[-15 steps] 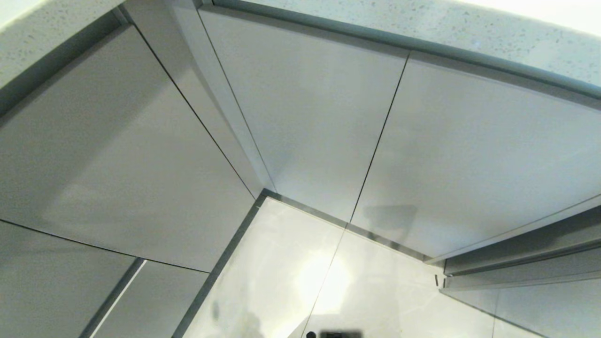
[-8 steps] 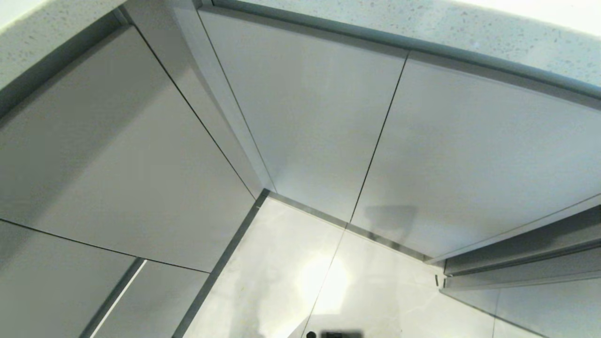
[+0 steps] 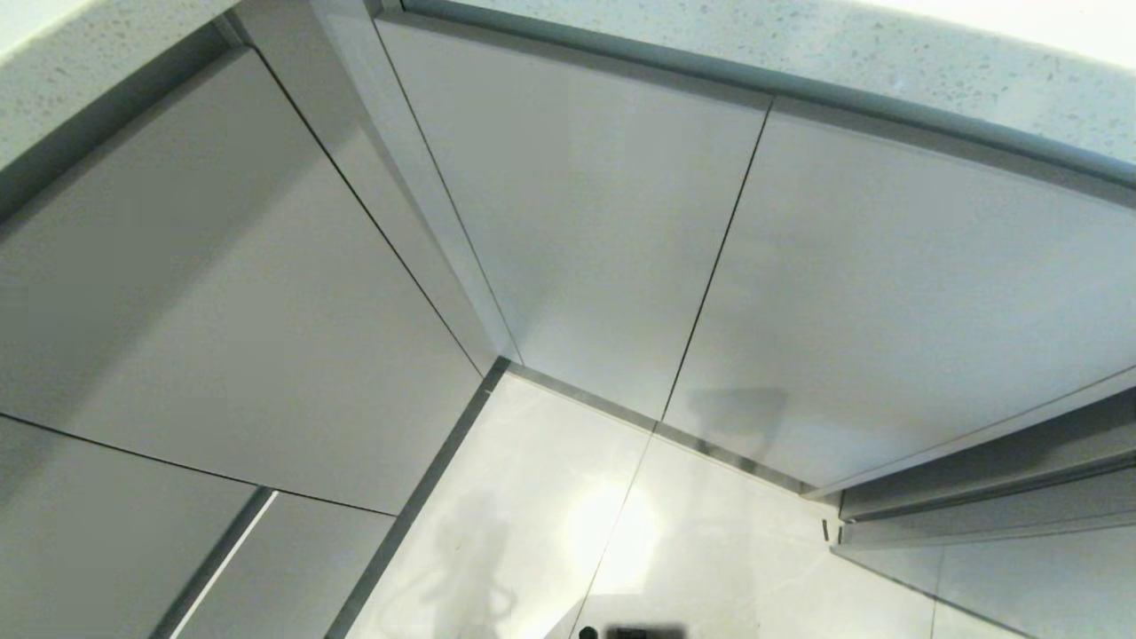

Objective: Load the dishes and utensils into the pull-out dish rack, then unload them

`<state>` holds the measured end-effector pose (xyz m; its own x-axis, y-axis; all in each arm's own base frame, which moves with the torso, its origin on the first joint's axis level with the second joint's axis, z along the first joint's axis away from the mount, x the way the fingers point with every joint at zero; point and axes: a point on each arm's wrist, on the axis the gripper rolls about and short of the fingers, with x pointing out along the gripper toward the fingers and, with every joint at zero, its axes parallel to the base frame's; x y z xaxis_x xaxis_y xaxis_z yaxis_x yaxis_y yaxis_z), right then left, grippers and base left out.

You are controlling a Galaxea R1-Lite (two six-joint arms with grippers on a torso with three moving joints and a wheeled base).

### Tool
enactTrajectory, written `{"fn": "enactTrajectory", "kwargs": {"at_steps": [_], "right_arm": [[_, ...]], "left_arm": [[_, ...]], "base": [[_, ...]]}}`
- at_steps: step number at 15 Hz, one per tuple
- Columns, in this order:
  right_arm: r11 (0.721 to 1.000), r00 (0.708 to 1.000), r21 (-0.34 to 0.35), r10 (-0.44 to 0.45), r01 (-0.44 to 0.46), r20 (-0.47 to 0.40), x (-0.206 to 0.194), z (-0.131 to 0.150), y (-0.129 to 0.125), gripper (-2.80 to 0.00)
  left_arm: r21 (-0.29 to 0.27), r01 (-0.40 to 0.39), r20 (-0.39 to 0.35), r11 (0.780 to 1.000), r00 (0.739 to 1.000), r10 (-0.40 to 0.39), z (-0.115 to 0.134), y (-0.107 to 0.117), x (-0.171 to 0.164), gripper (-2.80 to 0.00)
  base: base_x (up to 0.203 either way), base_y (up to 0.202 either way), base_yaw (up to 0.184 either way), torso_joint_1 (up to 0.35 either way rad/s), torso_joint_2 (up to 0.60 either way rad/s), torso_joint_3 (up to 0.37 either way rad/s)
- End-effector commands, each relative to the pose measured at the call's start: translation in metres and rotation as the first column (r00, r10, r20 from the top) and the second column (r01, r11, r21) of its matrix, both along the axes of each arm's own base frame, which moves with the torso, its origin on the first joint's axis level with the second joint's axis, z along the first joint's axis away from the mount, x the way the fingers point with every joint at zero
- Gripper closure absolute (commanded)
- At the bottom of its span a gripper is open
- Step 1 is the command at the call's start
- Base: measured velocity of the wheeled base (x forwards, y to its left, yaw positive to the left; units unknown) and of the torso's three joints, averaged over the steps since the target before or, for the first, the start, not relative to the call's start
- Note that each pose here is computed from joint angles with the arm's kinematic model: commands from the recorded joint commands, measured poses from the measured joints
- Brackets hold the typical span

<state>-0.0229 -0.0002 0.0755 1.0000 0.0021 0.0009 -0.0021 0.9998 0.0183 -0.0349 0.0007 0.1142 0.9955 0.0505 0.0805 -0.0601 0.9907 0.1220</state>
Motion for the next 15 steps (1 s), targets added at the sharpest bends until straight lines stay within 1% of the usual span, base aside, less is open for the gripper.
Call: {"fn": "enactTrajectory", "kwargs": {"at_steps": [1, 2, 3, 4, 6, 8, 9, 15], "right_arm": [[1.0, 1.0, 0.0, 0.001, -0.001, -0.002, 0.0, 0.0, 0.0, 0.0], [1.0, 1.0, 0.0, 0.001, -0.001, -0.002, 0.0, 0.0, 0.0, 0.0], [1.0, 1.0, 0.0, 0.001, -0.001, -0.002, 0.0, 0.0, 0.0, 0.0], [1.0, 1.0, 0.0, 0.001, -0.001, -0.002, 0.0, 0.0, 0.0, 0.0], [1.0, 1.0, 0.0, 0.001, -0.001, -0.002, 0.0, 0.0, 0.0, 0.0], [1.0, 1.0, 0.0, 0.001, -0.001, -0.002, 0.0, 0.0, 0.0, 0.0], [1.0, 1.0, 0.0, 0.001, -0.001, -0.002, 0.0, 0.0, 0.0, 0.0], [1.0, 1.0, 0.0, 0.001, -0.001, -0.002, 0.0, 0.0, 0.0, 0.0]], "left_arm": [[-0.01, -0.006, 0.023, 1.0, 1.0, 0.006, -0.028, 0.0, 0.012, 0.0], [-0.037, 0.003, 0.008, 0.999, 1.0, -0.003, -0.035, 0.0, 0.014, 0.0], [-0.068, 0.039, -0.017, 0.997, 0.999, -0.04, -0.037, -0.001, 0.014, 0.0], [-0.072, 0.065, -0.059, 0.995, 0.996, -0.069, -0.04, -0.001, 0.014, 0.0], [-0.075, 0.066, -0.058, 0.995, 0.996, -0.07, -0.04, -0.001, 0.014, 0.0], [-0.117, 0.049, -0.053, 0.992, 0.997, -0.055, -0.04, -0.001, 0.013, 0.0], [-0.127, 0.047, -0.052, 0.991, 0.997, -0.054, -0.04, -0.001, 0.013, 0.0], [-0.133, 0.047, -0.052, 0.99, 0.997, -0.055, -0.04, -0.001, 0.013, 0.0]], "base": [[0.0, 0.0, 0.0, 0.0, 0.0, 0.0], [0.0, 0.0, 0.0, 0.0, 0.0, 0.0], [0.0, 0.0, 0.0, 0.0, 0.0, 0.0], [0.0, 0.0, 0.0, 0.0, 0.0, 0.0], [0.0, 0.0, 0.0, 0.0, 0.0, 0.0], [0.0, 0.0, 0.0, 0.0, 0.0, 0.0], [0.0, 0.0, 0.0, 0.0, 0.0, 0.0], [0.0, 0.0, 0.0, 0.0, 0.0, 0.0]]}}
